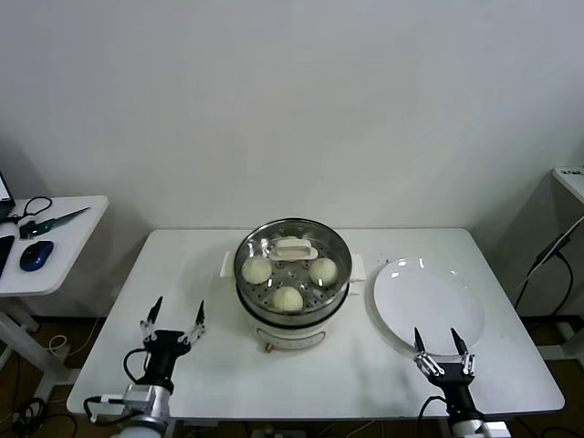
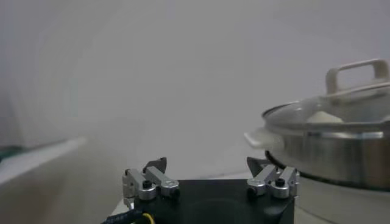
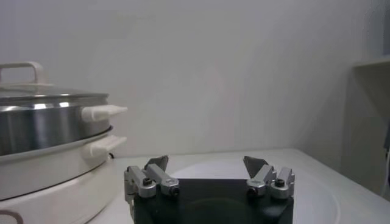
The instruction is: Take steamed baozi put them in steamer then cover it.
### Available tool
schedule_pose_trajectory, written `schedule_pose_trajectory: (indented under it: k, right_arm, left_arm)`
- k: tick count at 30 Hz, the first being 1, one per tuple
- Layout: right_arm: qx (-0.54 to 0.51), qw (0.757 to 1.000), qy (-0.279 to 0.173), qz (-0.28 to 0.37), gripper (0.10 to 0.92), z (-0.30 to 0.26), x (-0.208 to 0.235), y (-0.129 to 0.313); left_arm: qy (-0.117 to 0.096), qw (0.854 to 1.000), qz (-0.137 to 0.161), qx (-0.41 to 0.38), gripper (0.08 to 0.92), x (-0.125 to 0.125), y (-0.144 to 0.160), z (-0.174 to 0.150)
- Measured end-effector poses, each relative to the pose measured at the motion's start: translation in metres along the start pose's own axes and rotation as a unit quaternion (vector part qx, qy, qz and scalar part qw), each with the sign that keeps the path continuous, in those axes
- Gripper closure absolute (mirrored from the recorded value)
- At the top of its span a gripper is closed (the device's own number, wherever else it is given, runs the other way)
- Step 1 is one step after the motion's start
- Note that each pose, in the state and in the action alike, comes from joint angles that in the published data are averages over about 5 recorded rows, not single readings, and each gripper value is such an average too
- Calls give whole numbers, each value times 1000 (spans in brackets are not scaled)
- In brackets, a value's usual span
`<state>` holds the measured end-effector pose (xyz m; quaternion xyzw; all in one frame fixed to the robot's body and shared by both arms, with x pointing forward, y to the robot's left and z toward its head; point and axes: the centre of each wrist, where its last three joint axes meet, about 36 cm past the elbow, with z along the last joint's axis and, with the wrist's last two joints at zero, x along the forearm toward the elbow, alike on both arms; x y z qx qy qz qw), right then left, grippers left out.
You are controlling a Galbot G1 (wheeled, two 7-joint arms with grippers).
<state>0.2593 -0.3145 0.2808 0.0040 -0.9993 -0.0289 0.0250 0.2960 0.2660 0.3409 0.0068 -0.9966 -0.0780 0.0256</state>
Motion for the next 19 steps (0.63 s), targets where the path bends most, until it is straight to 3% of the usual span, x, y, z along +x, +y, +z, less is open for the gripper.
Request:
schedule_pose_trajectory:
  k: [19]
  right_arm:
    - [-1,1000,0,-1,200,2,1,0]
  left_arm:
    - [-2,998,-11,66,177,17,6,30]
